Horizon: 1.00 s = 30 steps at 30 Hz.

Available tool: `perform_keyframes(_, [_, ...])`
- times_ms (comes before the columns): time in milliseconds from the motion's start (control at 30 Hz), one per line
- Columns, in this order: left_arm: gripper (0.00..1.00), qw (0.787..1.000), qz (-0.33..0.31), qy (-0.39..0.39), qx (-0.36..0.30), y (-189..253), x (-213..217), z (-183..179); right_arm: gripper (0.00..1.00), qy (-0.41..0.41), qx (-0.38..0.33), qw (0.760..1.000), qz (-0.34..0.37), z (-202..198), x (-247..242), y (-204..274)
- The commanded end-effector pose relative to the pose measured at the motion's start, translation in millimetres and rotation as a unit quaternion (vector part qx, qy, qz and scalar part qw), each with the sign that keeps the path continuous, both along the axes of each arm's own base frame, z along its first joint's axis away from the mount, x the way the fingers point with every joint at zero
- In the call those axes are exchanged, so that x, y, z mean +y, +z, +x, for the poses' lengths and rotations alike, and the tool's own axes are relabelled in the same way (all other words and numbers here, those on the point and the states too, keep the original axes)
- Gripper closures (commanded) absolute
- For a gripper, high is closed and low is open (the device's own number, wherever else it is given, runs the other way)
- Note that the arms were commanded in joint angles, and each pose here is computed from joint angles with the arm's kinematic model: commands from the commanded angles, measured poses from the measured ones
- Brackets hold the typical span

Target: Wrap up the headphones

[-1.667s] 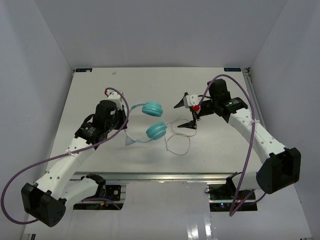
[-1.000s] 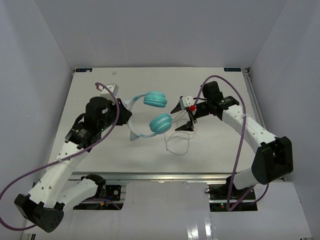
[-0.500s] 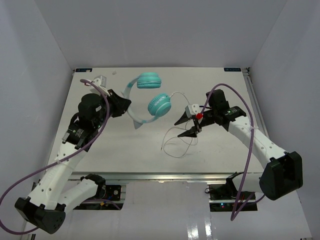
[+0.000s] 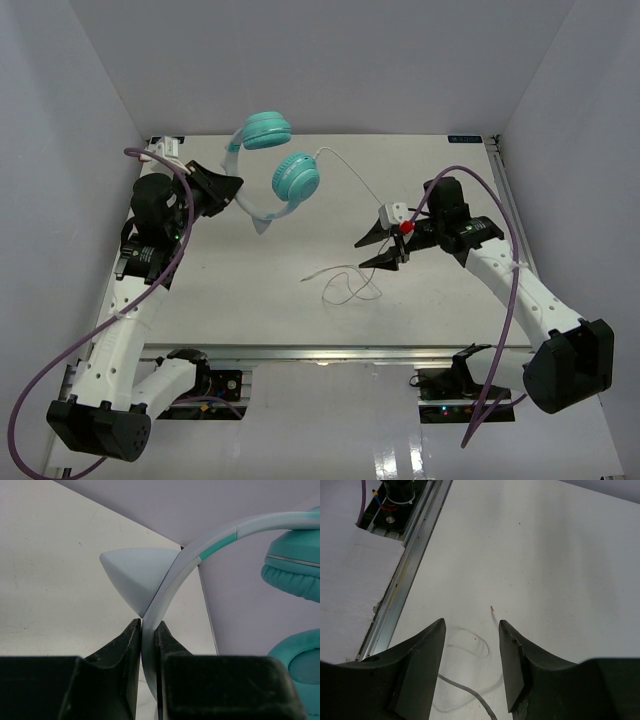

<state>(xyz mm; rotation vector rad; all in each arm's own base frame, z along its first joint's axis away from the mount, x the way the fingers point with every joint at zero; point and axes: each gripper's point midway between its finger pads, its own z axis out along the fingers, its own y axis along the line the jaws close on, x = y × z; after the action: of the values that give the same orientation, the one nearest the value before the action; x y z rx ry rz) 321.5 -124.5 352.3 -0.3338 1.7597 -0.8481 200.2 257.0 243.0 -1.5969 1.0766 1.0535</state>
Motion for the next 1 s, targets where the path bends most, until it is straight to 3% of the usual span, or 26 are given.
perform_keyframes(0, [1.0,0.996,-0.052,-0.027,-0.073,55.5,-1.8,-8.1,0.46,0.0,0.007,1.0,0.019,-2.0,-4.5,11.2])
perform_keyframes(167, [1.0,0.992,-0.048,-0.056,-0.102,71.6,-8.4,-13.6,0.38,-0.018,0.013,1.0,0.02,7.5,-2.0,17.7])
perform_keyframes(300, [1.0,0.985,-0.024,-0.109,-0.128,78.4,-21.3,-22.5,0.25,-0.065,0.036,0.997,-0.002,30.8,0.1,7.7])
perform_keyframes(400, [1.0,0.978,-0.008,-0.153,-0.141,80.2,-31.7,-29.9,0.21,-0.065,0.049,0.997,-0.011,38.0,2.7,3.1])
perform_keyframes(567, [1.0,0.973,0.013,-0.186,-0.136,72.2,-37.7,-36.5,0.19,-0.031,0.054,0.998,-0.009,42.5,9.2,9.9])
perform_keyframes(767, [1.0,0.977,0.024,-0.171,-0.122,60.6,-33.2,-35.6,0.19,-0.024,0.04,0.999,-0.004,50.7,13.2,17.3])
perform_keyframes(967, [1.0,0.976,0.016,-0.177,-0.123,63.0,-35.2,-34.8,0.19,0.048,0.066,0.996,0.044,19.2,16.9,34.4])
